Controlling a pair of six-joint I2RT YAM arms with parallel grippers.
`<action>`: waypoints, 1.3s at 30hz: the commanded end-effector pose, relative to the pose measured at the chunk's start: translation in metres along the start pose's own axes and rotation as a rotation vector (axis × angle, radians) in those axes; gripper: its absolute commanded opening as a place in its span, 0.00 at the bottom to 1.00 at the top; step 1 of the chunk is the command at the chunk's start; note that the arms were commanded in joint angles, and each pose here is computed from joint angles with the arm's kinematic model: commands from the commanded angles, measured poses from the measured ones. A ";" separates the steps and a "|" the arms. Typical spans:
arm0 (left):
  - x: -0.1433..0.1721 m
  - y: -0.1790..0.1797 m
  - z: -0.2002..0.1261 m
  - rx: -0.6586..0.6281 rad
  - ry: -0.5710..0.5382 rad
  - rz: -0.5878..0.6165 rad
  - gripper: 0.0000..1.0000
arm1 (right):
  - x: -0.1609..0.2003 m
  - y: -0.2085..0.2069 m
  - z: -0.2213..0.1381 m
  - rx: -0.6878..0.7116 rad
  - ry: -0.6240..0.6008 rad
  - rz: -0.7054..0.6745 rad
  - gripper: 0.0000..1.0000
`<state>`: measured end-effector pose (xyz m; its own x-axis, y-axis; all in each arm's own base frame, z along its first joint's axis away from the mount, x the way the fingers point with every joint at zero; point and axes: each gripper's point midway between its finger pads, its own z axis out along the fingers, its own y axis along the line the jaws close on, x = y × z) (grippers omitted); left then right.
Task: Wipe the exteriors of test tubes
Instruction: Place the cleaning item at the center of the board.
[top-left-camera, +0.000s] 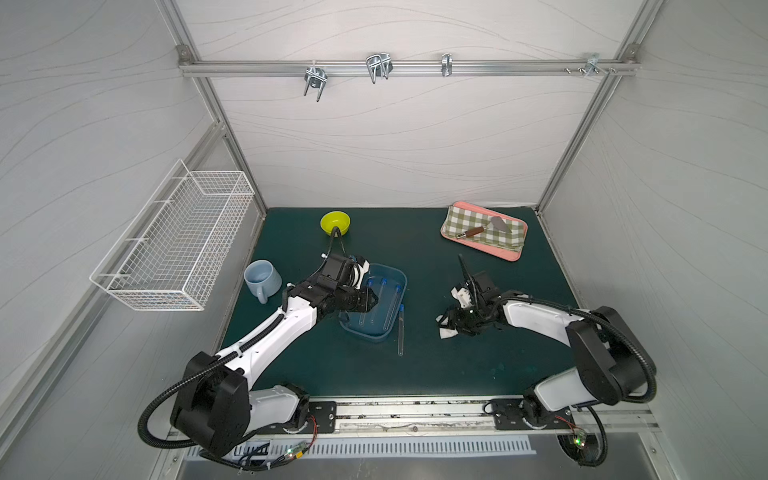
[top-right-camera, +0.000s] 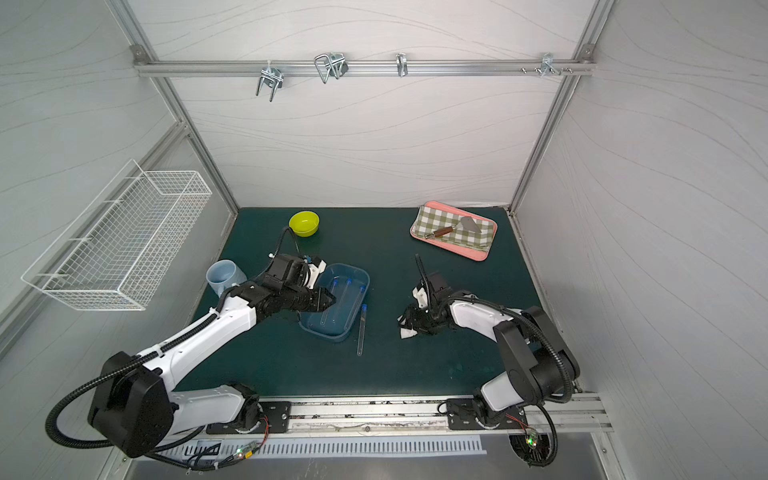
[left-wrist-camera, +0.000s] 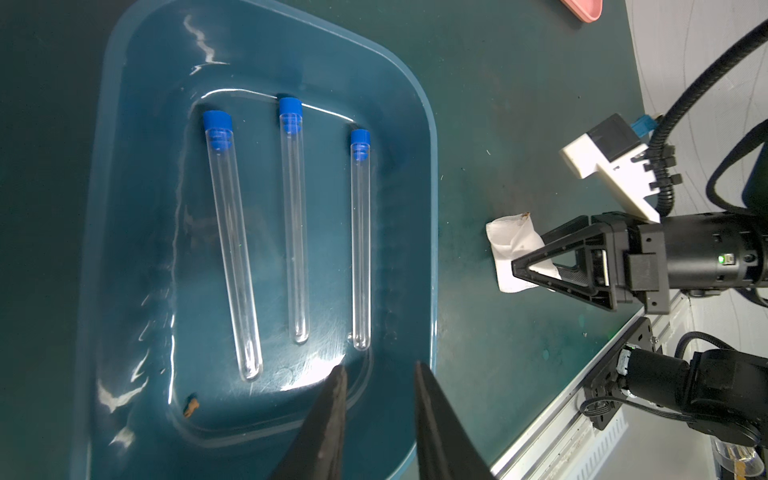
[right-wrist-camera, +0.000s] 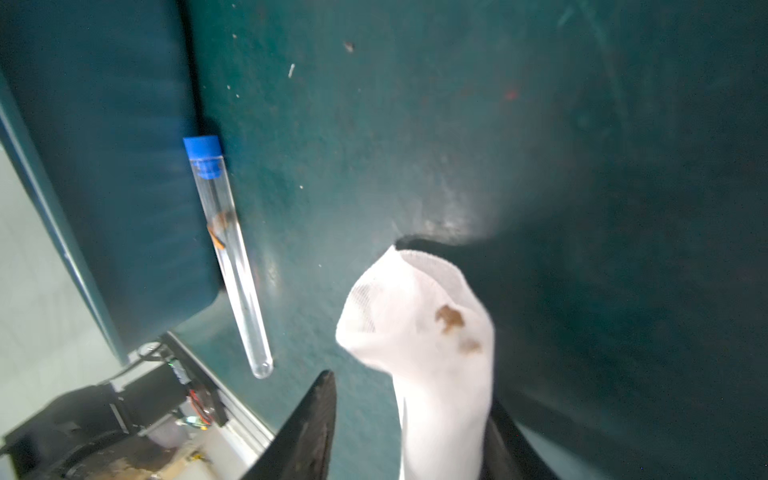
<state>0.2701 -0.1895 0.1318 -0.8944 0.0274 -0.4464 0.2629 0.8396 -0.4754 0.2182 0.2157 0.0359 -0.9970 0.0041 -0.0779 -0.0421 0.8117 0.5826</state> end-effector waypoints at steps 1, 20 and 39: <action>-0.014 -0.006 -0.007 0.014 -0.054 0.011 0.30 | 0.001 -0.002 -0.014 0.047 0.008 -0.015 0.55; -0.021 0.015 -0.039 0.025 -0.174 -0.080 0.33 | -0.018 0.034 -0.064 0.121 -0.030 -0.121 0.58; -0.011 0.029 -0.059 0.046 -0.255 -0.209 0.35 | 0.011 0.104 0.025 0.186 -0.013 -0.224 0.35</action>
<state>0.2645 -0.1337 0.1568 -0.8334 -0.2583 -0.4886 0.0975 0.8015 -0.5900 0.1958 0.3026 0.0740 -0.9598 -0.2263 -0.1664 -0.2751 0.8764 0.3953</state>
